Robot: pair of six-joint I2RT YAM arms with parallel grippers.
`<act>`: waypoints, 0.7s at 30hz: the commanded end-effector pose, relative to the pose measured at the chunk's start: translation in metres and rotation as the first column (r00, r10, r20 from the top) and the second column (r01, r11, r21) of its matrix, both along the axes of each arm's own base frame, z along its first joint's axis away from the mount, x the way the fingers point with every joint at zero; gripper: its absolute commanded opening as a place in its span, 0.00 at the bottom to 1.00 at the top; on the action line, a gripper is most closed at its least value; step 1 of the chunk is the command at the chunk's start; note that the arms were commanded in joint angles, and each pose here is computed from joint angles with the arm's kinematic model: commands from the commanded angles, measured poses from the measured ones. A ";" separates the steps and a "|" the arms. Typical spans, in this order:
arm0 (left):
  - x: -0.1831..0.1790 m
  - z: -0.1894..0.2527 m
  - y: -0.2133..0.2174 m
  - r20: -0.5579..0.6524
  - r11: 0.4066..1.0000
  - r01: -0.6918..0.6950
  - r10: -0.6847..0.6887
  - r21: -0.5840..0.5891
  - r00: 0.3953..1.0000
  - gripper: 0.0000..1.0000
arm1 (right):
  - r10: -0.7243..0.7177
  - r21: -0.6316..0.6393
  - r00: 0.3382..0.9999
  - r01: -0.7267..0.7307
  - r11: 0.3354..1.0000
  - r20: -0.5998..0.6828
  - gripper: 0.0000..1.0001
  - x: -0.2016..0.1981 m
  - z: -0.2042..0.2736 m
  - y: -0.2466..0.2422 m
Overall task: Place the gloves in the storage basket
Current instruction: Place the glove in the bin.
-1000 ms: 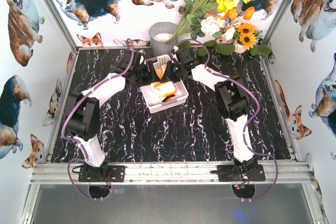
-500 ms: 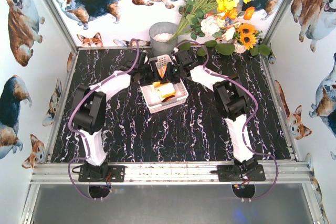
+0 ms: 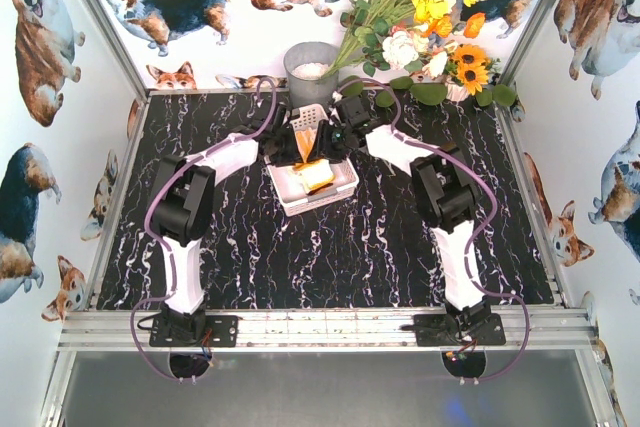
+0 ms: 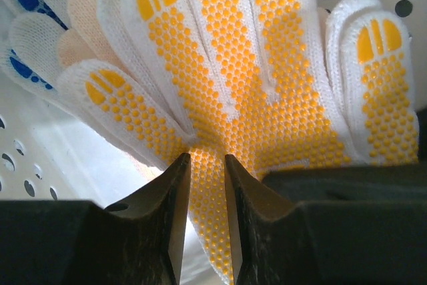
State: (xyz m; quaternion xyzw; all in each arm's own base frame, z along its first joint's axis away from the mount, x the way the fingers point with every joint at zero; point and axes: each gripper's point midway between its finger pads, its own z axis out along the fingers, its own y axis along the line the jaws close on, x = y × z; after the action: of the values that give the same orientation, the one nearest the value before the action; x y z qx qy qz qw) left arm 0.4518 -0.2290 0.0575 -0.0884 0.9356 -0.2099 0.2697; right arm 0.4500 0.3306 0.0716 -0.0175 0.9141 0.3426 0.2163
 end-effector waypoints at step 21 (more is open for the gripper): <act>0.021 0.013 0.007 0.056 1.000 0.008 -0.009 0.017 0.998 0.23 | 0.152 0.135 0.987 -0.143 0.980 -0.056 0.25 -0.054 0.033 0.005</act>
State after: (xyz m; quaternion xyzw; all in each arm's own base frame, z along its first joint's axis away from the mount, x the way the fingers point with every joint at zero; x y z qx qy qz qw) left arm 0.4582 -0.2234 0.0572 -0.0839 0.9364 -0.2010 0.2752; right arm 0.3929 0.3275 0.0733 -0.0350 0.9111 0.3872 0.1366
